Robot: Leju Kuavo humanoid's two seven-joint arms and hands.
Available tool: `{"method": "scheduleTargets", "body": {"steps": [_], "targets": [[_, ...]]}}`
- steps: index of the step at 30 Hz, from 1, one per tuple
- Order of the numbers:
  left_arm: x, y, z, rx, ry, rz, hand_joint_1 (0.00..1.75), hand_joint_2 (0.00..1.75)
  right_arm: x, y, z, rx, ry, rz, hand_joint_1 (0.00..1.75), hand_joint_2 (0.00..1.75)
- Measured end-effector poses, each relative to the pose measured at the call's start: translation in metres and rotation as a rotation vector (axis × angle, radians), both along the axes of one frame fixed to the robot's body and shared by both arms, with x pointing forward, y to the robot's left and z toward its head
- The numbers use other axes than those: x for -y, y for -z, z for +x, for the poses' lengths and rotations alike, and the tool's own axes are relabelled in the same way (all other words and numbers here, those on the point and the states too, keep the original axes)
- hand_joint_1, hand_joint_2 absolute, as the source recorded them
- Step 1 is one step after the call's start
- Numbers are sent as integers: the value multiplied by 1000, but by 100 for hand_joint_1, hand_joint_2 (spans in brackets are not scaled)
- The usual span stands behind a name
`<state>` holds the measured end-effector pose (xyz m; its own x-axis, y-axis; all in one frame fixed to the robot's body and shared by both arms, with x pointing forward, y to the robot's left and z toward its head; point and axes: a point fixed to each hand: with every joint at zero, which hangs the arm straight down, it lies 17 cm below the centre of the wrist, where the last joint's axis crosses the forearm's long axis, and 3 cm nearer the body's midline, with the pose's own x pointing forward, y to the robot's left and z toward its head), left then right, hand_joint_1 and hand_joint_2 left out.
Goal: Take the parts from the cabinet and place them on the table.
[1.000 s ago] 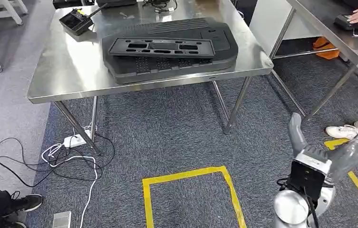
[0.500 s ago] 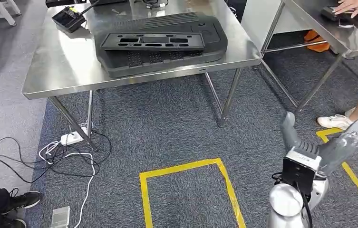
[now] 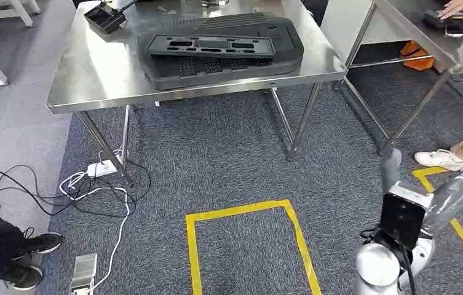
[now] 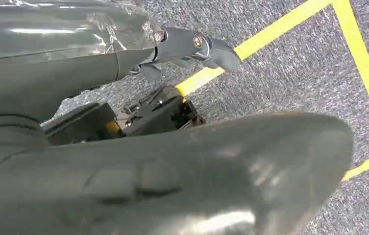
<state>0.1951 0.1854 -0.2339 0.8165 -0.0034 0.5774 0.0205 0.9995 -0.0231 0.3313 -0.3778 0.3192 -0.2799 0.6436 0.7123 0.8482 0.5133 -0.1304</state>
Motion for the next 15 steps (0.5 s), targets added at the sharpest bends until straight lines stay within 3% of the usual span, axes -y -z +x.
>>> {"method": "scheduleTargets", "body": {"steps": [15], "targets": [[1, 0, 0, 2, 11, -4, 0, 0, 11, 28, 7, -103, 15, 28, 0, 175]]}}
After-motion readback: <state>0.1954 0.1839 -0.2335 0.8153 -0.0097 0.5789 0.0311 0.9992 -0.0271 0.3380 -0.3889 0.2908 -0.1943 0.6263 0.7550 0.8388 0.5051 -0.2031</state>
